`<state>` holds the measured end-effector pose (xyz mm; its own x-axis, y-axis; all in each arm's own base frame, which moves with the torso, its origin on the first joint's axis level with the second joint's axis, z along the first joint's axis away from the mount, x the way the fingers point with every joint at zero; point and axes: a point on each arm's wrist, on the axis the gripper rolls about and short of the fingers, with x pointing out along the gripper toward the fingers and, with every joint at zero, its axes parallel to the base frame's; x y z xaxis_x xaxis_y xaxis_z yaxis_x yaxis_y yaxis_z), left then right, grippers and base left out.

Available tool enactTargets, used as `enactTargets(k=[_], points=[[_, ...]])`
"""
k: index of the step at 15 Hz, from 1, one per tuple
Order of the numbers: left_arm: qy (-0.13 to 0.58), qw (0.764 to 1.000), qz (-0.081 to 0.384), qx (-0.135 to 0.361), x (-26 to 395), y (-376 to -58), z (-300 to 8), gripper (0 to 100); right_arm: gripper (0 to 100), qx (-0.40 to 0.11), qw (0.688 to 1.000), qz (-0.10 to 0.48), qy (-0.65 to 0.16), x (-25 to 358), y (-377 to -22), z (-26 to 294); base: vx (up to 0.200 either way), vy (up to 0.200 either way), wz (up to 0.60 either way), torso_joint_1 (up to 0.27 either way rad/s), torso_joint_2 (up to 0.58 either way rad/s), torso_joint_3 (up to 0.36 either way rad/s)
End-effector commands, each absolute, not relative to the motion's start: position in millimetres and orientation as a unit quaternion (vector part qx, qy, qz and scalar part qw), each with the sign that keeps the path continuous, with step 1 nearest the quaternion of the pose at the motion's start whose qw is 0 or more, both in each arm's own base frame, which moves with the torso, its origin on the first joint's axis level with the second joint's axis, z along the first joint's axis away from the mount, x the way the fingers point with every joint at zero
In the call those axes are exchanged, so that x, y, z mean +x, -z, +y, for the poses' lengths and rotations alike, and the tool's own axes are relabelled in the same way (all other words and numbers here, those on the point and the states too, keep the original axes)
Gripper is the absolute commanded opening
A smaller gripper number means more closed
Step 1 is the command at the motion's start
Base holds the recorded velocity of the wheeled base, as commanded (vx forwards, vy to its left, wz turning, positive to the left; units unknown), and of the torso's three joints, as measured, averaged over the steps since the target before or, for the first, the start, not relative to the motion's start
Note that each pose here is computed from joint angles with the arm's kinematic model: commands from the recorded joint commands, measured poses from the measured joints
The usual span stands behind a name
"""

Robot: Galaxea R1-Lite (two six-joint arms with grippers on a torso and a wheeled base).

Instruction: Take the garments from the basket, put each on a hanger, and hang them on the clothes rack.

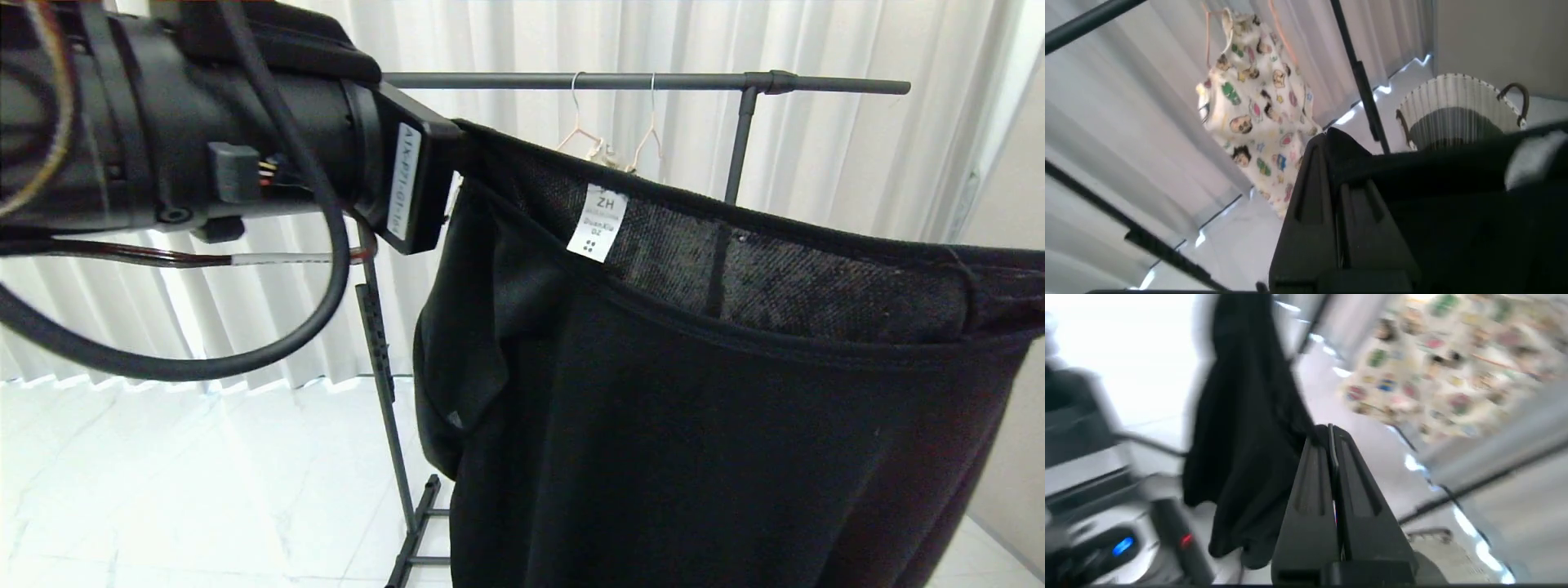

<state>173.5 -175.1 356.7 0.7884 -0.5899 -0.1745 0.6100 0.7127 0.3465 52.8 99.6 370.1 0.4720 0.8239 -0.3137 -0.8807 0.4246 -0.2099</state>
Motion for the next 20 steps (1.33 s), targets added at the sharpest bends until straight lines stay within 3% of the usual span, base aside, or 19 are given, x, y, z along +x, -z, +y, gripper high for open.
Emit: enactTargets(k=[1,11,13,16,20], points=[[0.334,0.919,0.042,0.205,186.4,-346.3,-194.8,0,0,-0.181,0.822,0.081,-0.534,46.8,-368.2,104.2,0.0,0.0,0.0,0.0,0.0,0.0],[0.335,0.92,0.035,0.202,183.9,-350.6,-193.3,0,0,-0.178,0.824,0.078,-0.533,46.1,-369.1,102.8,0.0,0.0,0.0,0.0,0.0,0.0],[0.336,0.919,0.037,0.202,177.6,-352.4,-187.7,0,0,-0.175,0.836,0.081,-0.513,49.5,-369.6,98.6,0.0,0.0,0.0,0.0,0.0,0.0],[0.346,0.913,0.083,0.201,149.0,-354.4,-162.0,0,0,-0.164,0.869,0.083,-0.458,69.2,-370.9,102.1,0.0,0.0,0.0,0.0,0.0,0.0],[0.38,0.901,0.148,0.147,103.0,-358.2,-135.0,0,0,-0.139,0.894,0.045,-0.423,103.1,-376.9,127.9,0.0,0.0,0.0,0.0,0.0,0.0]])
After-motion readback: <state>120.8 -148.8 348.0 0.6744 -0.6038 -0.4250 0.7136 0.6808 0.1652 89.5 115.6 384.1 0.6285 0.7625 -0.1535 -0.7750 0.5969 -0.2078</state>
